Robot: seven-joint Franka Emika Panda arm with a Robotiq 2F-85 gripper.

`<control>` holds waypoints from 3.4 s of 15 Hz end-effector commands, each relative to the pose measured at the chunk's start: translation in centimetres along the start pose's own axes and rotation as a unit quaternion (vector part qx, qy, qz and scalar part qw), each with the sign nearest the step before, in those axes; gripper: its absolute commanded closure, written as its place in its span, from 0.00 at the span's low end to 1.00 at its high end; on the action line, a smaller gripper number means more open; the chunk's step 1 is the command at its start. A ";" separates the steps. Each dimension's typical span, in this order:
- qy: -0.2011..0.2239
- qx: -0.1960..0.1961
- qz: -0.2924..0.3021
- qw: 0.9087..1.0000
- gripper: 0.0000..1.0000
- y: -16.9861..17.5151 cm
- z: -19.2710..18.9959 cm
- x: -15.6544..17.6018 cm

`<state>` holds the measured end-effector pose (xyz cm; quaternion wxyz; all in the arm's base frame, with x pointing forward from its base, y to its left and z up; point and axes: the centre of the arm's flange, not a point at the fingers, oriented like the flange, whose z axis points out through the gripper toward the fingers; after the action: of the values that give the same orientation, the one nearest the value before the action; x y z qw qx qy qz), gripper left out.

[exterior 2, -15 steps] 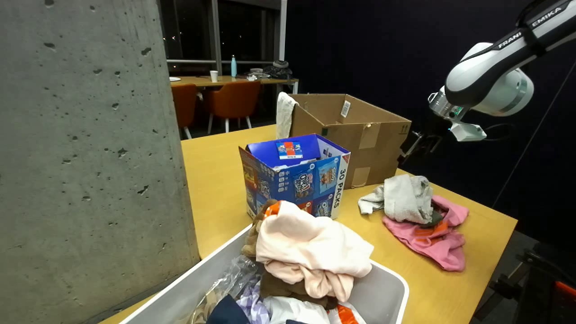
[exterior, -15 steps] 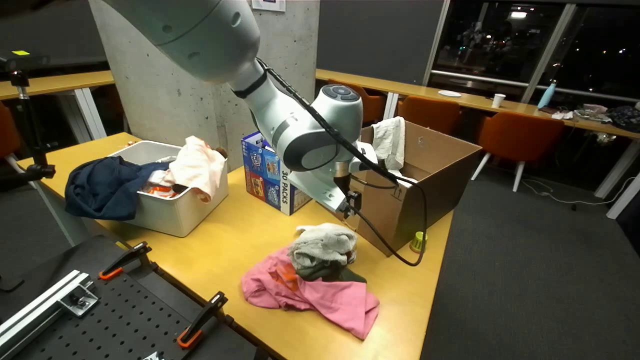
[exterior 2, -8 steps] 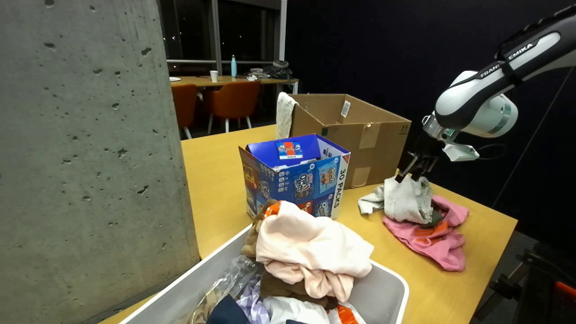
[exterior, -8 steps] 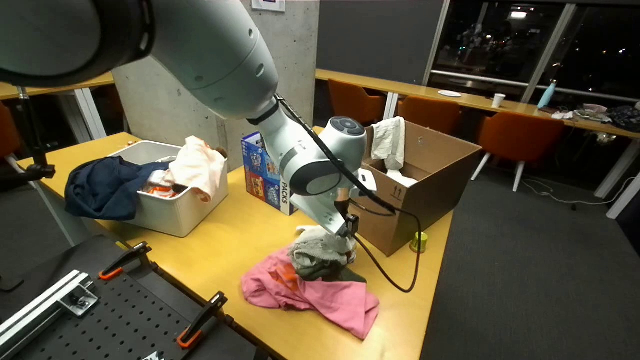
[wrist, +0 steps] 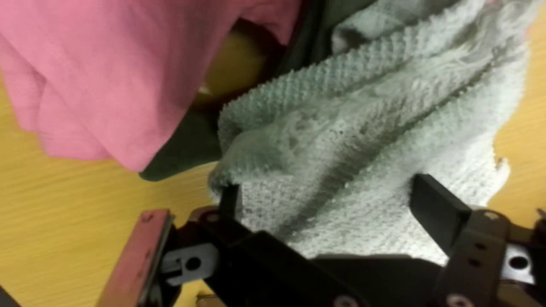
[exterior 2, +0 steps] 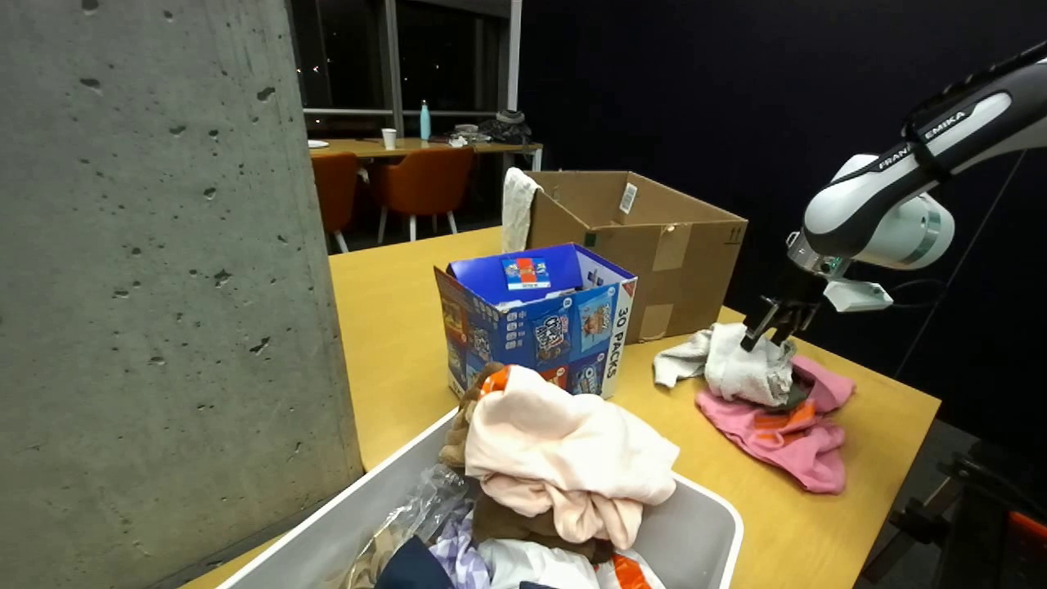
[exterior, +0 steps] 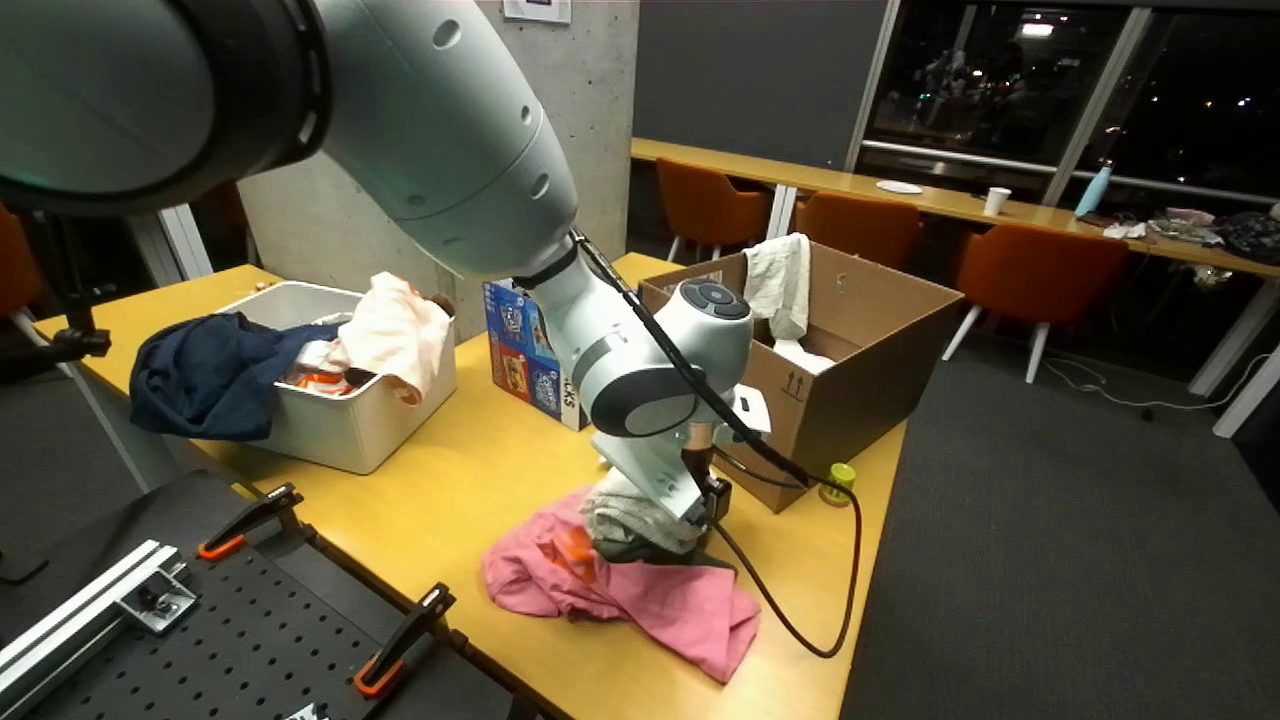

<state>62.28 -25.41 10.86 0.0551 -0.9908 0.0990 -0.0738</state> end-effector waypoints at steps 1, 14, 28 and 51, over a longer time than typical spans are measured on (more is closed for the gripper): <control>0.000 -0.011 0.008 1.000 0.00 -0.5 -0.1 1.4; -0.038 -0.015 0.019 0.999 0.00 -2.8 6.4 3.2; -0.041 -0.016 0.022 0.999 0.92 -3.7 4.0 4.2; 0.046 -0.055 -0.318 0.945 0.93 -34.9 -21.7 -9.3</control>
<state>59.77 3.40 31.20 -0.0342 -0.9816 -0.1432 -0.1218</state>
